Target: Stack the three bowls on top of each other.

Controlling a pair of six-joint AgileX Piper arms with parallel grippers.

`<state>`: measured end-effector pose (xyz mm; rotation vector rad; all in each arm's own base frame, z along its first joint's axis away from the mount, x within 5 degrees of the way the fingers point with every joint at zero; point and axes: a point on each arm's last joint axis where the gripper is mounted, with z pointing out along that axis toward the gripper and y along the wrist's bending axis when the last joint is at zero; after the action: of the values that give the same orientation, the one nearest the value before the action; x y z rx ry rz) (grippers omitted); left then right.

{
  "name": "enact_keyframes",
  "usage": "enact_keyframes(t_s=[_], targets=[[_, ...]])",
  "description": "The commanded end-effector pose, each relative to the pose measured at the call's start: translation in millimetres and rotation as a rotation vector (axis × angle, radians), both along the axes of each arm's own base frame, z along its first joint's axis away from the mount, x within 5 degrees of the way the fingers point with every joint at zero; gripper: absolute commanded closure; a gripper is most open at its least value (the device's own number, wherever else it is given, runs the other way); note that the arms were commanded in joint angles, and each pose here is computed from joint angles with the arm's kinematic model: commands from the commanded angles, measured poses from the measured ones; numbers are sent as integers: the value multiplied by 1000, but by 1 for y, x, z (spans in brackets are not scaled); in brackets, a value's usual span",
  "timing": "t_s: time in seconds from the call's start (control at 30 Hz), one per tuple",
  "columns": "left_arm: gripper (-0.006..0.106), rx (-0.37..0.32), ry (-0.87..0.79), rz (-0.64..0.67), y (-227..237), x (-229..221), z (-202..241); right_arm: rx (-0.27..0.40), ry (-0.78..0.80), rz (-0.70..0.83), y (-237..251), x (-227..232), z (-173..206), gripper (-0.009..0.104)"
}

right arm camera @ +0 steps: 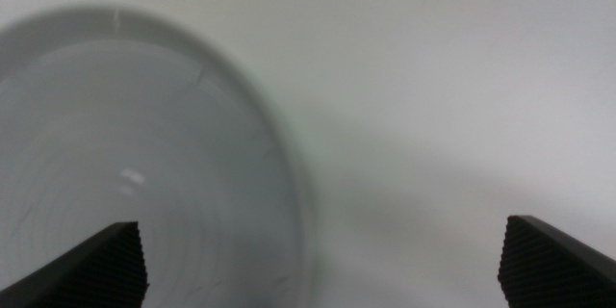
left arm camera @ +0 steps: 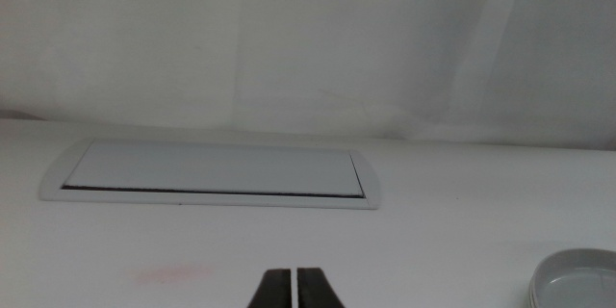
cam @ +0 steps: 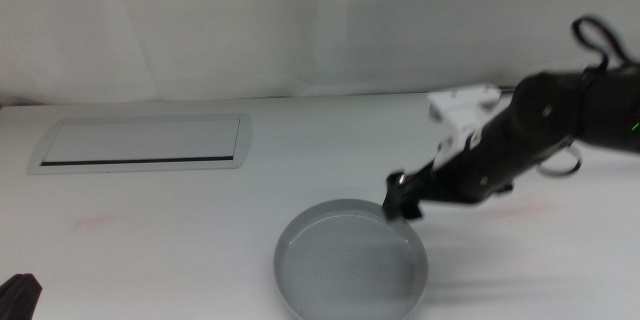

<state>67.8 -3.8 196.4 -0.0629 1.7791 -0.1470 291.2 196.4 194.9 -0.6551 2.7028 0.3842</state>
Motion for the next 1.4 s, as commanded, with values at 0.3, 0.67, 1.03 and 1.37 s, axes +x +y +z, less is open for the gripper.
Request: enact_keyframes(t_s=[0.3, 0.67, 1.03, 1.37], targets=[[103, -5, -16, 1, 0, 0, 0, -166, -361, -319, -126, 65, 122, -8], [103, -3, -16, 0, 0, 0, 0, -204, -480, -508, -204, 47, 166, 58], [103, -3, -16, 0, 0, 0, 0, -94, -709, -536, -194, -36, 216, 98], [103, -3, -16, 0, 0, 0, 0, 16, -909, -477, -187, -150, 198, 98]])
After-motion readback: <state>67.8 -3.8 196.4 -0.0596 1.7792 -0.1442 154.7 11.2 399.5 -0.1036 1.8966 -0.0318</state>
